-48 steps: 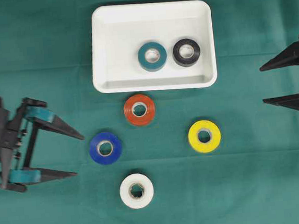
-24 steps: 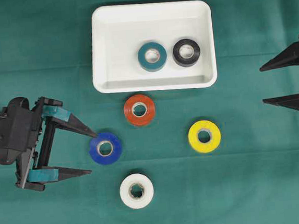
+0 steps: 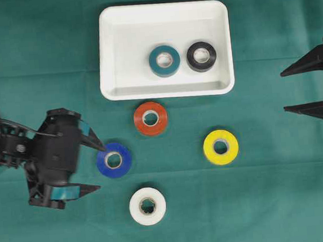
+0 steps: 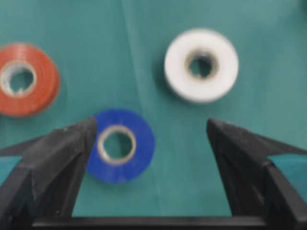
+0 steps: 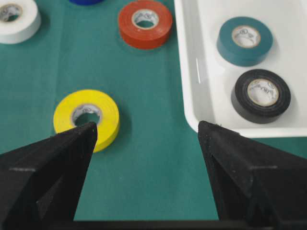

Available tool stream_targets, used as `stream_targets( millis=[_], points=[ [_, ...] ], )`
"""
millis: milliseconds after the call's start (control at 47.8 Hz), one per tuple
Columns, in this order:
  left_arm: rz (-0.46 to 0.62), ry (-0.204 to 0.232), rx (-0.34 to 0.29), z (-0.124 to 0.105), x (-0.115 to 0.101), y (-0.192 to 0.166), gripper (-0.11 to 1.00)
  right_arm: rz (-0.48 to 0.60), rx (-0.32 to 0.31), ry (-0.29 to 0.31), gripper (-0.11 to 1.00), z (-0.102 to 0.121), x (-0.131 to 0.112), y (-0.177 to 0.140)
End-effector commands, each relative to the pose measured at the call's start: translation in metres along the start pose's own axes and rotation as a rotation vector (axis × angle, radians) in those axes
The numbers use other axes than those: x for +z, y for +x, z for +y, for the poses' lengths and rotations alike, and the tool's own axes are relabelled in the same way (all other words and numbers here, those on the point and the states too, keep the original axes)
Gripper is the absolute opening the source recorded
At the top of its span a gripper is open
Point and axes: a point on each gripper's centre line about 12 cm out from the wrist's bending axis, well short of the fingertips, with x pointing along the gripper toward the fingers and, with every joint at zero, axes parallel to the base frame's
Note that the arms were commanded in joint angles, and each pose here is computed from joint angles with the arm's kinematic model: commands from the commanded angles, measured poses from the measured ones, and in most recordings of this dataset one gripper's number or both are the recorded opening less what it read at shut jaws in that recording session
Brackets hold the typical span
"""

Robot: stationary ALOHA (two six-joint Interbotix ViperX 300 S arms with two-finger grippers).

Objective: Pick up the tape from a random location and place it into the white case.
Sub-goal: 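Move the left gripper over the blue tape roll, then lower the left gripper into the blue roll's hole and close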

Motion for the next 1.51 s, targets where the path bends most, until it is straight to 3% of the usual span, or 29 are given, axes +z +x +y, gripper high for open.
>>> stream_targets(
  millis=[0, 188, 335, 1486],
  points=[
    [0.041, 0.004, 0.005, 0.000, 0.014, -0.002, 0.91, -0.027, 0.006, -0.001, 0.80, 0.002, 0.011, -0.002],
    [0.194, 0.009, 0.017, 0.000, 0.019, 0.005, 0.91, -0.027, 0.006, -0.003, 0.80, 0.002, 0.012, -0.002],
    [0.245, 0.010, 0.020, 0.000, 0.021, 0.008, 0.91, -0.025, 0.006, -0.001, 0.80, 0.002, 0.012, -0.002],
    [0.246, 0.010, 0.020, 0.000, 0.020, 0.009, 0.91, -0.025, 0.006, 0.000, 0.80, 0.002, 0.012, -0.002]
  ],
)
